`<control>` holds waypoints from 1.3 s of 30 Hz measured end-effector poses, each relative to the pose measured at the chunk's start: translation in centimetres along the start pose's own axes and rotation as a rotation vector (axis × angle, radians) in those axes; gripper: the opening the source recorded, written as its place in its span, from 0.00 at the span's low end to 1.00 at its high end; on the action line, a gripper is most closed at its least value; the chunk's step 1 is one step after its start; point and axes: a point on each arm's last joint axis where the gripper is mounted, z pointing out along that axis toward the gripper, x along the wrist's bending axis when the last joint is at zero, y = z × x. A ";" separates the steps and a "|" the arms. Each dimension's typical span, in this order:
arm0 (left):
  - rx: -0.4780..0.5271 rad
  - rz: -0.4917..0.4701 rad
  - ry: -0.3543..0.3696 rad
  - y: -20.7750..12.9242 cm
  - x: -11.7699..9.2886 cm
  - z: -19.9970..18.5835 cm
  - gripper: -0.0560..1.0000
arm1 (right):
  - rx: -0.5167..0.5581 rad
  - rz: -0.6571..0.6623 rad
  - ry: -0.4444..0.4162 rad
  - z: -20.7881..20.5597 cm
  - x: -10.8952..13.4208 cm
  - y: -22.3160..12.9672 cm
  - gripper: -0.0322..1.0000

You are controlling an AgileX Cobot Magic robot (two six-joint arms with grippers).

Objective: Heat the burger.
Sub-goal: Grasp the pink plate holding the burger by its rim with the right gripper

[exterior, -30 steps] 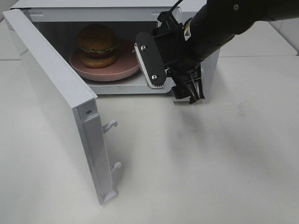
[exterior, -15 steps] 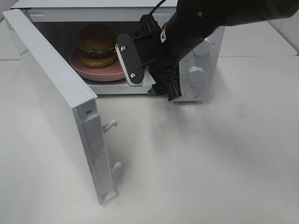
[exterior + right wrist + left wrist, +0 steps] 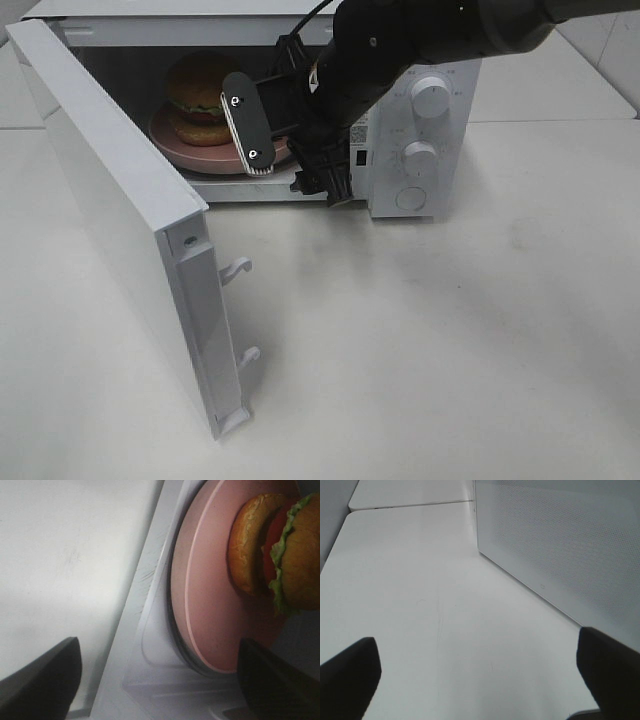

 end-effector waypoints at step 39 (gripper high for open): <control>0.000 0.000 0.000 0.0 0.0 0.0 0.99 | 0.012 0.099 -0.009 8.4 -1.9 1.1 0.77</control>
